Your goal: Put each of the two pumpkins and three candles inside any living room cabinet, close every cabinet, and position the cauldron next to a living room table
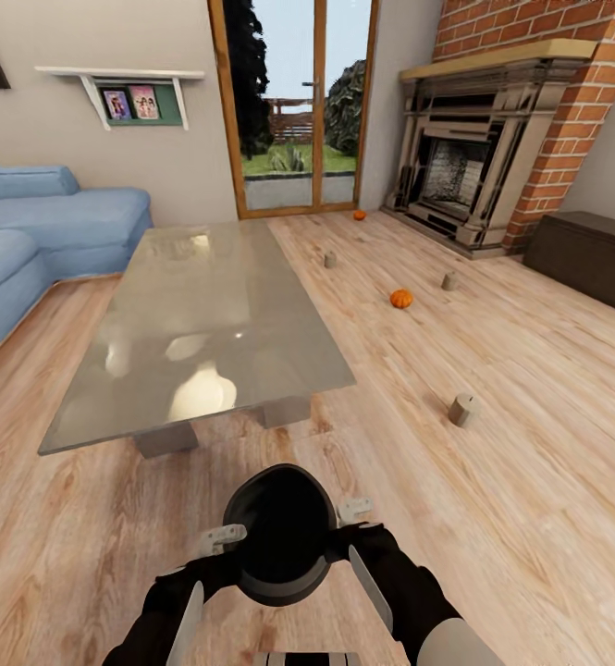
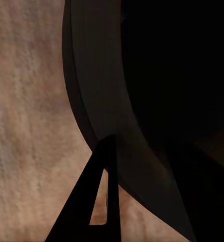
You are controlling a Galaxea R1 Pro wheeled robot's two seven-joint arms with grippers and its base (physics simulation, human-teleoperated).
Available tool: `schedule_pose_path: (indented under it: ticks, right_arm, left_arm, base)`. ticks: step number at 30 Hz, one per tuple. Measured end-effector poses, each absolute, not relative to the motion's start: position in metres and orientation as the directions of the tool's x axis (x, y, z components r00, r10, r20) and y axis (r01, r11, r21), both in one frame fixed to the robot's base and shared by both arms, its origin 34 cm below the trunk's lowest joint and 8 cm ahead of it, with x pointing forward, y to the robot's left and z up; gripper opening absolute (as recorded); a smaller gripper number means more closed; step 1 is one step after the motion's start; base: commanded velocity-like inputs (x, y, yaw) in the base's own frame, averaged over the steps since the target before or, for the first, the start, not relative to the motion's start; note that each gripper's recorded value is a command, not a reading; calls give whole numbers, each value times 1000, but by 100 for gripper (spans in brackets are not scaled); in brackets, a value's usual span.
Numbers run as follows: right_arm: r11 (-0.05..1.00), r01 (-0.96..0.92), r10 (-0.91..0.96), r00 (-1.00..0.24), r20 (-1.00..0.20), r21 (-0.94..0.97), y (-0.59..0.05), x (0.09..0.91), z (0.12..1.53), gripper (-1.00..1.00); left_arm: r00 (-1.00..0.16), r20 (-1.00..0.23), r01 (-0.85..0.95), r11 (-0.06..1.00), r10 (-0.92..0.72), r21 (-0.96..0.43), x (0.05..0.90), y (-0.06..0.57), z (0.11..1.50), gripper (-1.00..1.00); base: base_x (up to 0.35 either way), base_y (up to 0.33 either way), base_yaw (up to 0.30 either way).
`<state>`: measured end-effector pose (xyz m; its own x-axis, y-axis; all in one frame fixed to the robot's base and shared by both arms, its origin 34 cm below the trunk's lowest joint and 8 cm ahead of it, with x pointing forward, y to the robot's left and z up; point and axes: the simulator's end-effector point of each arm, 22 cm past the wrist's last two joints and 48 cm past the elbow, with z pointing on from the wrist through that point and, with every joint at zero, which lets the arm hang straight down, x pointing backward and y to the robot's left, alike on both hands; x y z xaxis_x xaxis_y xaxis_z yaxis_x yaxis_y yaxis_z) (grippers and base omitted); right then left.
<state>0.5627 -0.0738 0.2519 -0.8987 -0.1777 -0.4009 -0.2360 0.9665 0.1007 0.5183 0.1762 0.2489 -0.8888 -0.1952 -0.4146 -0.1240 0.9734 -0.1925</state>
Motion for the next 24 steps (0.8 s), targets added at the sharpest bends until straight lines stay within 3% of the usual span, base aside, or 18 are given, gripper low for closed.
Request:
schedule_pose_path:
  ticks: [6,16,24]
  right_arm:
    - [967,-235,-176,-899,-400,102,-74,562,251,-100]
    - [967,-235,-177,-900,-399,101,-74,562,252,-100]
    - [967,-235,-176,-900,-399,102,-74,562,251,-100]
  left_arm:
    - [-889,-414,-123,974,-194,-191,518,176,249,-100]
    - [-890,-413,-124,974,-194,-192,518,176,249,-100]
    - [-890,-413,-123,974,-194,-191,518,176,249,-100]
  base:
    - [32,0,-27]
    - [220,0,-1]
    - [102,0,0]
